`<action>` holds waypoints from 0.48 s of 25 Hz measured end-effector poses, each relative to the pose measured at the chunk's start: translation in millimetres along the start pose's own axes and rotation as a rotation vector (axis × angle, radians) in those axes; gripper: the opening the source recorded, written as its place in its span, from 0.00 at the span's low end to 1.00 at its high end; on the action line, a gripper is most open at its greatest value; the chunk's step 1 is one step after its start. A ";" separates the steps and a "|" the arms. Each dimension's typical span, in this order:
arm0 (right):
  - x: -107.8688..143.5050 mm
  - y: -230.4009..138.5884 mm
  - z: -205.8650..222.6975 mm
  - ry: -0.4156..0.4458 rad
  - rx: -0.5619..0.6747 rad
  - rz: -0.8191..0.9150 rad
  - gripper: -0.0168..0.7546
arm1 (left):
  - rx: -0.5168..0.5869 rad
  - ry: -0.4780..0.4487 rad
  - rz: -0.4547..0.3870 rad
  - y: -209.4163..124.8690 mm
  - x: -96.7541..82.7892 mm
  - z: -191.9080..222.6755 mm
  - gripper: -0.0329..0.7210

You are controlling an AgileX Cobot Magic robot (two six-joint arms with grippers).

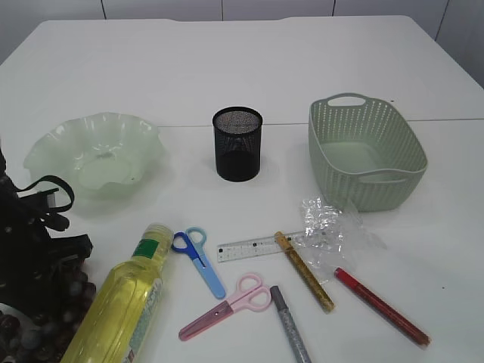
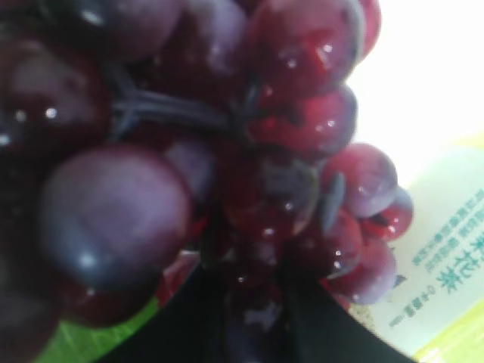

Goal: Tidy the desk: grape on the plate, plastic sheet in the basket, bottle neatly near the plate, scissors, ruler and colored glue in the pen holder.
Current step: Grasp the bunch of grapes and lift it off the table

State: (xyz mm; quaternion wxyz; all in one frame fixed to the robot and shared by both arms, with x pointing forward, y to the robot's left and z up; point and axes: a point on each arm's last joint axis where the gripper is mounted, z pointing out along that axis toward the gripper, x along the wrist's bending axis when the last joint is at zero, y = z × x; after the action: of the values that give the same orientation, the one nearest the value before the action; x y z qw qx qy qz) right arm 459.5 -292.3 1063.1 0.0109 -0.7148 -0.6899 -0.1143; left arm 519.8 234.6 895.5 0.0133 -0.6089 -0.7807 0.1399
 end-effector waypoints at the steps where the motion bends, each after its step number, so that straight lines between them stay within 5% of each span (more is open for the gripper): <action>1: 0.0 0.0 0.0 0.000 0.000 0.000 0.71 | 0.002 0.002 0.001 -0.2 0.2 0.0 0.16; 12: 1.1 0.1 0.0 0.012 -0.001 0.004 0.71 | -0.039 0.047 0.067 -8.2 3.8 -21.0 0.15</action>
State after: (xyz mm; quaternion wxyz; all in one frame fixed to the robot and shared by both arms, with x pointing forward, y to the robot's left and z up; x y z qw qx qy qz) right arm 459.6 -291.2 1063.4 0.0152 -0.7156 -0.6882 -0.1189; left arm 515.1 240.6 917.0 0.0153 -0.6379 -0.7620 0.1105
